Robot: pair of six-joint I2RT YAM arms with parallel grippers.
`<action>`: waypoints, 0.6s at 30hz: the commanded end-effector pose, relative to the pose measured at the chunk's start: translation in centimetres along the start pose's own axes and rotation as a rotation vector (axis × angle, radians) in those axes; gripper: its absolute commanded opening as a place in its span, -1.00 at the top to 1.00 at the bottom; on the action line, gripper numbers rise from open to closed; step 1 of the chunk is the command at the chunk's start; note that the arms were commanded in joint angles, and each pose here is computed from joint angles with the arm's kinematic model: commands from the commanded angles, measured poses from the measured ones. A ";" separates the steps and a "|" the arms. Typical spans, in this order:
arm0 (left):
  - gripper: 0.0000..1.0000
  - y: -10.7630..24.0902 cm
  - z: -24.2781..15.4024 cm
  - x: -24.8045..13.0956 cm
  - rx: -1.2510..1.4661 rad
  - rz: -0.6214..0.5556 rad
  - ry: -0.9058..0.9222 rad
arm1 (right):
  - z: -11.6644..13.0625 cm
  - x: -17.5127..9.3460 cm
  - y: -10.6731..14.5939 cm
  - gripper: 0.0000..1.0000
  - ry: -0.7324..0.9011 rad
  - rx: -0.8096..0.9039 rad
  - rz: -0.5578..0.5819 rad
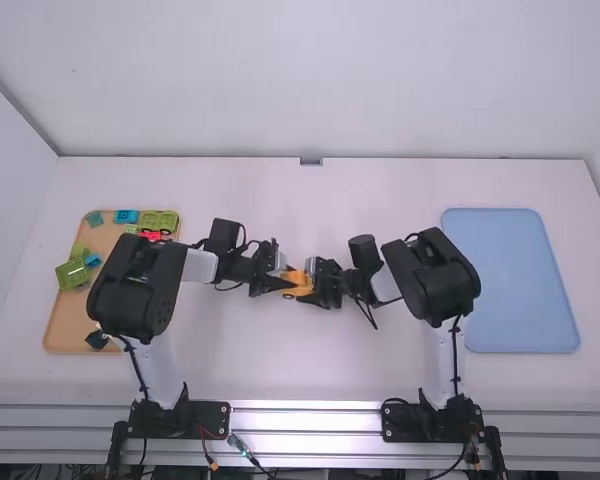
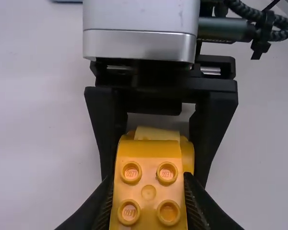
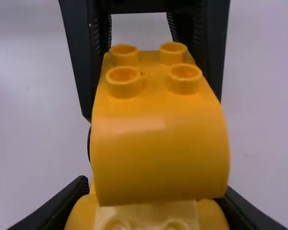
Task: Assemble lego blocks to make yellow taxi
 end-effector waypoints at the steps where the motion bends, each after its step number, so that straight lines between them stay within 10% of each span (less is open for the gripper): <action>1: 0.97 -0.3 -0.8 0.9 0.002 0.018 0.024 | 0.1 0.2 0.7 0.13 -0.002 -0.004 0.021; 18: 0.97 2.1 -2.8 1.7 0.005 0.166 0.072 | 0.1 0.2 0.8 0.13 -0.001 0.001 0.025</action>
Point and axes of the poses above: each hand's point on the last joint's axis, 136 mm out from that joint toward the fingers, its own x axis out along the fingers, its own z axis along the line the jaws close on, y = z × x, the point moved 1 cm from there along -x, back along the fingers, and after that the axes turned 3 degrees about x, right-handed, at the moved point
